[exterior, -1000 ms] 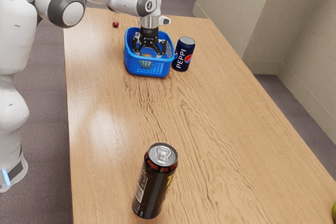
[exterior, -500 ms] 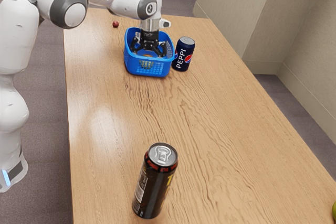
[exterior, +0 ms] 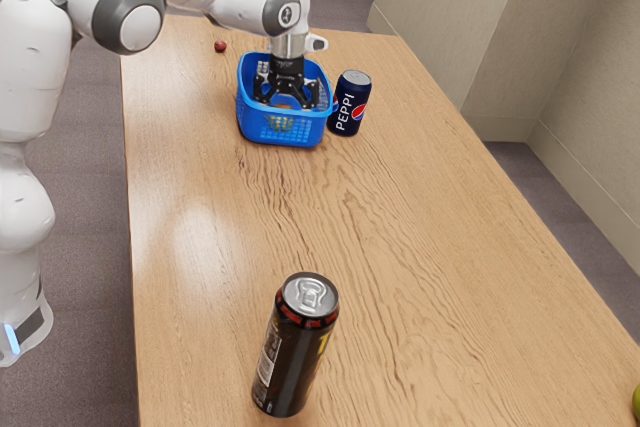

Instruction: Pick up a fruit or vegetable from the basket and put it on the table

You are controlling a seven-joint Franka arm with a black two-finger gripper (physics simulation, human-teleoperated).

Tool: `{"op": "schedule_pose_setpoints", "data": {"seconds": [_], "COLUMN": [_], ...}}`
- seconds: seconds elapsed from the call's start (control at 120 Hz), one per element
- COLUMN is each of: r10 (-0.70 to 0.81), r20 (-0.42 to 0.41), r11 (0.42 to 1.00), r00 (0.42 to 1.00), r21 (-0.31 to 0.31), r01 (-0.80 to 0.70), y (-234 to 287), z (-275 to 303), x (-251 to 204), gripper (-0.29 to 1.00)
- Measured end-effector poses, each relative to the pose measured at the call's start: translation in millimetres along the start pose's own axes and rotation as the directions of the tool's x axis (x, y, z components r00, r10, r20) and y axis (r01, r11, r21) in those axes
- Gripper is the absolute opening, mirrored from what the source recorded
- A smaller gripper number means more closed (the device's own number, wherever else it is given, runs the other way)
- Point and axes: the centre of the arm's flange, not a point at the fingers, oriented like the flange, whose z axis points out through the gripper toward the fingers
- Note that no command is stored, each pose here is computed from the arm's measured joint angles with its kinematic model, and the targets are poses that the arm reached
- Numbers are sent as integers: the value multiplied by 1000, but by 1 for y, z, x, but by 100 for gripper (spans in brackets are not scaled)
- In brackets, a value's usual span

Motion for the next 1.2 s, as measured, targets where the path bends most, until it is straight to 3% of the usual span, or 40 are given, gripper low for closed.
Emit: {"op": "schedule_pose_setpoints", "data": {"seconds": [0.075, 0.308, 0.683, 0.842, 1.117, 1.2], "r10": [-1, -5, 4, 106, 328, 431], "r20": [-5, -14, -131, -196, -177, -155], "r11": [1000, 1000, 997, 986, 930, 887], "r00": [1000, 1000, 991, 975, 928, 889], "r21": [1, -1, -73, -109, -110, -106], "r01": [1, 5, -14, -129, -350, -449], "y": [-1, 1, 14, 64, 203, 247], "z": [-3, -9, -97, -146, -129, -116], "x": [0, -3, -34, -93, -209, -275], "gripper": [39, 37, 31, 30, 26, 44]}}
